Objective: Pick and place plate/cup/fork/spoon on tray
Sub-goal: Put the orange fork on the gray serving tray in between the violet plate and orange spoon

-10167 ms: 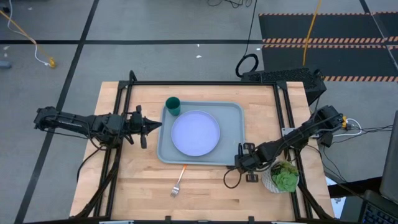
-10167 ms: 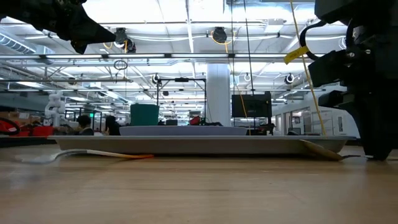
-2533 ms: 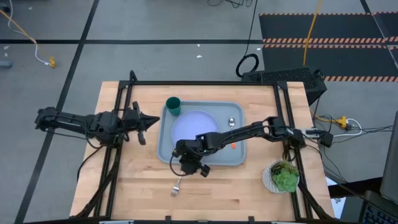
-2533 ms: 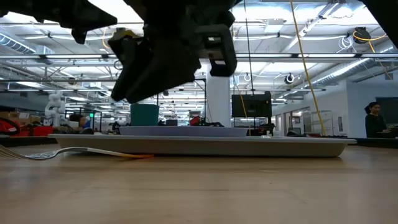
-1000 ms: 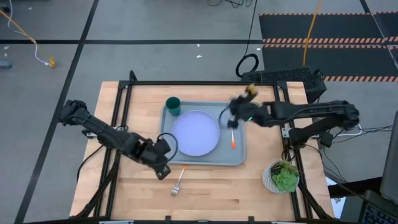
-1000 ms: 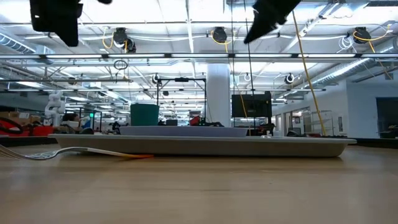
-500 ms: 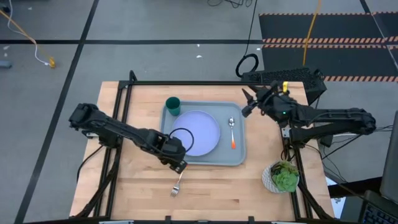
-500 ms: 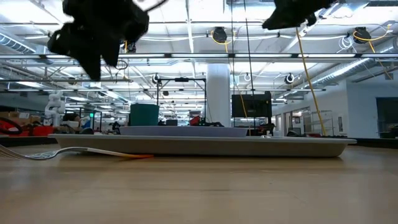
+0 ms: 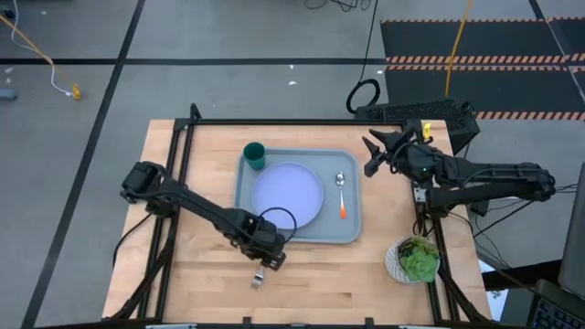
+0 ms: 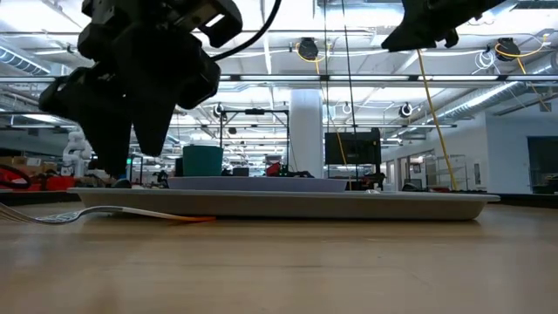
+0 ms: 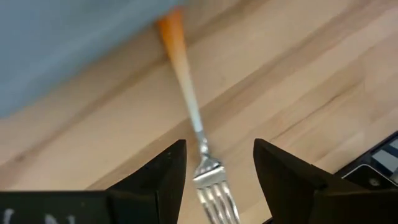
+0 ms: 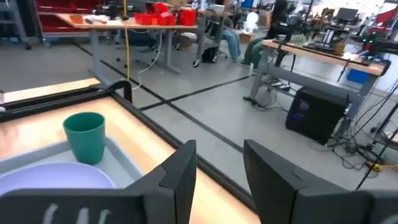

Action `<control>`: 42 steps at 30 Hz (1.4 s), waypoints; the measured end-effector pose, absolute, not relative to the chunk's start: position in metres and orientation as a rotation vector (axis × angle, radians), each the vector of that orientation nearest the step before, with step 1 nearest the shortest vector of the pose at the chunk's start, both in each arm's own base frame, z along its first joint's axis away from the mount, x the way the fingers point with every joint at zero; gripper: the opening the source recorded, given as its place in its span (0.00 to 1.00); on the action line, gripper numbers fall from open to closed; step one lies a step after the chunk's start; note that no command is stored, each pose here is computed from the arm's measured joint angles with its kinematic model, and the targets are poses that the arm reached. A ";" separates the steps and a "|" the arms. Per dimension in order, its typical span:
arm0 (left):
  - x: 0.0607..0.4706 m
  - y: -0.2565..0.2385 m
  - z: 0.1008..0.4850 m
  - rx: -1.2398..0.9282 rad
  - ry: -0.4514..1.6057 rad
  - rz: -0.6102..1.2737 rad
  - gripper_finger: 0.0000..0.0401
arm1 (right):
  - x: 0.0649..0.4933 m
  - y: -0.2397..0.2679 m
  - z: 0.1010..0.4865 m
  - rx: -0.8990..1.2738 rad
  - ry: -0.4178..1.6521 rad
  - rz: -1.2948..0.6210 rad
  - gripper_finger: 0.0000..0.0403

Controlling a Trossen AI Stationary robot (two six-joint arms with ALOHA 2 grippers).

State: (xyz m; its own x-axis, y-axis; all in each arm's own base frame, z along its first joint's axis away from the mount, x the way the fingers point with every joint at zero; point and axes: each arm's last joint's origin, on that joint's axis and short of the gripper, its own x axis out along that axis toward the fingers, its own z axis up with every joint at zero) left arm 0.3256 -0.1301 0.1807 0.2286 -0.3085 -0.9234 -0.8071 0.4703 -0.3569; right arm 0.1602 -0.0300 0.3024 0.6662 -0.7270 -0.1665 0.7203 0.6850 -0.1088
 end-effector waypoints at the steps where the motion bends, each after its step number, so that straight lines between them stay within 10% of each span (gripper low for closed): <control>1: 0.327 -0.134 0.177 -1.092 1.352 0.459 0.47 | 0.160 -0.030 0.302 -0.032 0.210 -0.807 0.32; 16: 0.333 -0.151 0.149 -1.132 1.345 0.518 0.46 | 0.163 -0.026 0.299 -0.004 0.237 -0.654 0.32; 31: 0.331 -0.162 0.154 -1.162 1.381 0.433 0.02 | 0.163 -0.026 0.299 -0.006 0.240 -0.639 0.32; 42: 0.334 -0.173 0.158 -1.210 1.351 0.355 0.01 | 0.163 -0.026 0.299 -0.006 0.240 -0.639 0.32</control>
